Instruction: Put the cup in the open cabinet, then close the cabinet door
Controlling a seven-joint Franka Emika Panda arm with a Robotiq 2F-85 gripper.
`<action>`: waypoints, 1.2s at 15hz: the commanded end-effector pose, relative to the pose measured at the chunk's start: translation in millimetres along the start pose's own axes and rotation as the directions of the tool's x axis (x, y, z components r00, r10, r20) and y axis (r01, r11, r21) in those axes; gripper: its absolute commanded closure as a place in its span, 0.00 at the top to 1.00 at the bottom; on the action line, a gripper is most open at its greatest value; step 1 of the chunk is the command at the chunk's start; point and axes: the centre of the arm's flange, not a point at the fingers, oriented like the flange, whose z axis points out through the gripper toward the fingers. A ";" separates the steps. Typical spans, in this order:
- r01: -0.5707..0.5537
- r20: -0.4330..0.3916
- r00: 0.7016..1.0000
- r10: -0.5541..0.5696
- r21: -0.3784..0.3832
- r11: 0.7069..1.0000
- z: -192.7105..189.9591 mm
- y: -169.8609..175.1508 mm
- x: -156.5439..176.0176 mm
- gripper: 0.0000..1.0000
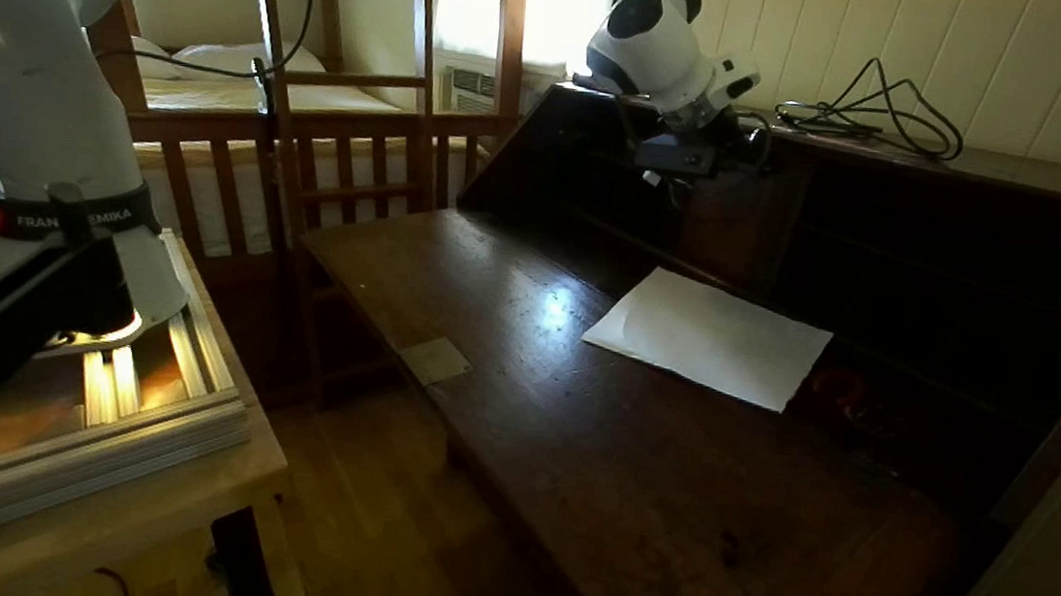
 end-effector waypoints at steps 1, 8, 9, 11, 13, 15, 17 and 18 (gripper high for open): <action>-0.013 0.059 0.998 0.012 0.025 1.000 12.9 -5.2 -18.4 1.00; 0.067 0.090 0.993 -0.080 0.130 0.989 -95.7 -27.3 -50.6 1.00; 0.057 0.127 0.989 -0.072 0.115 0.992 -108.8 -29.2 -48.4 1.00; 0.056 0.202 0.977 -0.070 0.078 0.995 -134.7 -34.8 -52.8 1.00; 0.066 0.263 0.962 -0.070 0.024 0.998 -159.1 -44.5 -66.4 1.00; 0.055 0.287 0.957 -0.034 -0.066 0.996 -188.2 -51.6 -75.9 1.00; 0.031 0.261 0.965 0.009 -0.148 0.988 -222.5 -55.5 -73.6 1.00; 0.029 0.250 0.968 0.018 -0.181 0.983 -240.2 -56.9 -67.6 1.00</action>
